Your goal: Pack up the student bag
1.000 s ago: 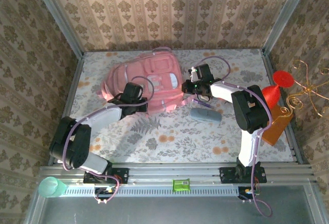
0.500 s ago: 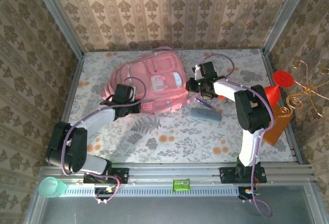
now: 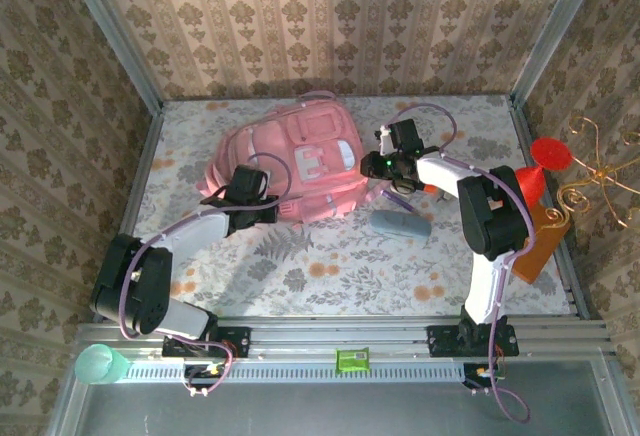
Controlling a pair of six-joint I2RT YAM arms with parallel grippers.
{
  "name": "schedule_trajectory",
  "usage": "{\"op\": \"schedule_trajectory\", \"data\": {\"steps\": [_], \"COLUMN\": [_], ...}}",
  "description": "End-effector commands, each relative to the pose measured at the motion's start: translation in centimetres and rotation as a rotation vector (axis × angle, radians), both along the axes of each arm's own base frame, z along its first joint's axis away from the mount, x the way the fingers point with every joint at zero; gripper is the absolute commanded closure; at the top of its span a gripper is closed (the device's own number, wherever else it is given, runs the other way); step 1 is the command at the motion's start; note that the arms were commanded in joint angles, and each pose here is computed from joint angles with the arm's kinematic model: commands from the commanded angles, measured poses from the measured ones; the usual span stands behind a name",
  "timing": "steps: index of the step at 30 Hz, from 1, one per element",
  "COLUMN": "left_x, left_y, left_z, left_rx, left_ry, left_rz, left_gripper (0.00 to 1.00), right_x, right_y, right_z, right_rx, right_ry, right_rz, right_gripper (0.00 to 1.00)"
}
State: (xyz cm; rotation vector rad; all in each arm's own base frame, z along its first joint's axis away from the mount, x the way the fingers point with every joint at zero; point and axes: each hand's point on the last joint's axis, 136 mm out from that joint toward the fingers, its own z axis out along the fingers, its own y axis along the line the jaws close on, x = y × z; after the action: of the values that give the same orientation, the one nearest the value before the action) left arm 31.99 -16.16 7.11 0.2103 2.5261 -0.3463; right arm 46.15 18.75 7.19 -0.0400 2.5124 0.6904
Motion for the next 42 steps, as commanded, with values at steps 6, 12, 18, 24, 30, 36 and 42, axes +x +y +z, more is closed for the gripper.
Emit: {"op": "schedule_trajectory", "data": {"steps": [6, 12, 18, 24, 30, 36, 42], "left_x": [0.1, 0.0, 0.0, -0.6, -0.7, -1.1, -1.5], "left_y": [-1.3, -1.3, -1.2, -2.1, -2.1, -1.7, 0.4], "left_z": [1.5, 1.9, 1.7, 1.6, 1.5, 1.1, 1.0], "left_rx": [-0.121, -0.121, -0.113, -0.112, -0.101, -0.074, 0.052], "left_ry": [-0.059, -0.067, -0.066, -0.066, -0.068, -0.055, -0.058], "left_rz": [-0.005, -0.013, -0.015, -0.048, -0.052, -0.058, -0.041], "left_gripper": [1.0, 1.0, 1.0, 1.0, 1.0, 1.0, 1.0], "right_x": [-2.7, -8.4, -11.8, -11.6, -9.4, -7.3, -5.6], "right_y": [0.6, 3.5, 7.0, 9.7, 10.0, 7.0, 3.9], "right_z": [3.7, 2.6, 0.4, -0.3, -0.9, -1.6, -0.5], "right_rx": [-0.031, -0.059, 0.013, 0.129, 0.164, 0.085, 0.051], "right_ry": [-0.027, 0.018, 0.093, 0.129, 0.116, 0.032, -0.028], "right_rz": [-0.026, -0.019, -0.016, -0.052, -0.146, -0.273, -0.325], "right_gripper": [0.35, 0.24, 0.19, 0.19, 0.25, 0.6, 0.89]}}
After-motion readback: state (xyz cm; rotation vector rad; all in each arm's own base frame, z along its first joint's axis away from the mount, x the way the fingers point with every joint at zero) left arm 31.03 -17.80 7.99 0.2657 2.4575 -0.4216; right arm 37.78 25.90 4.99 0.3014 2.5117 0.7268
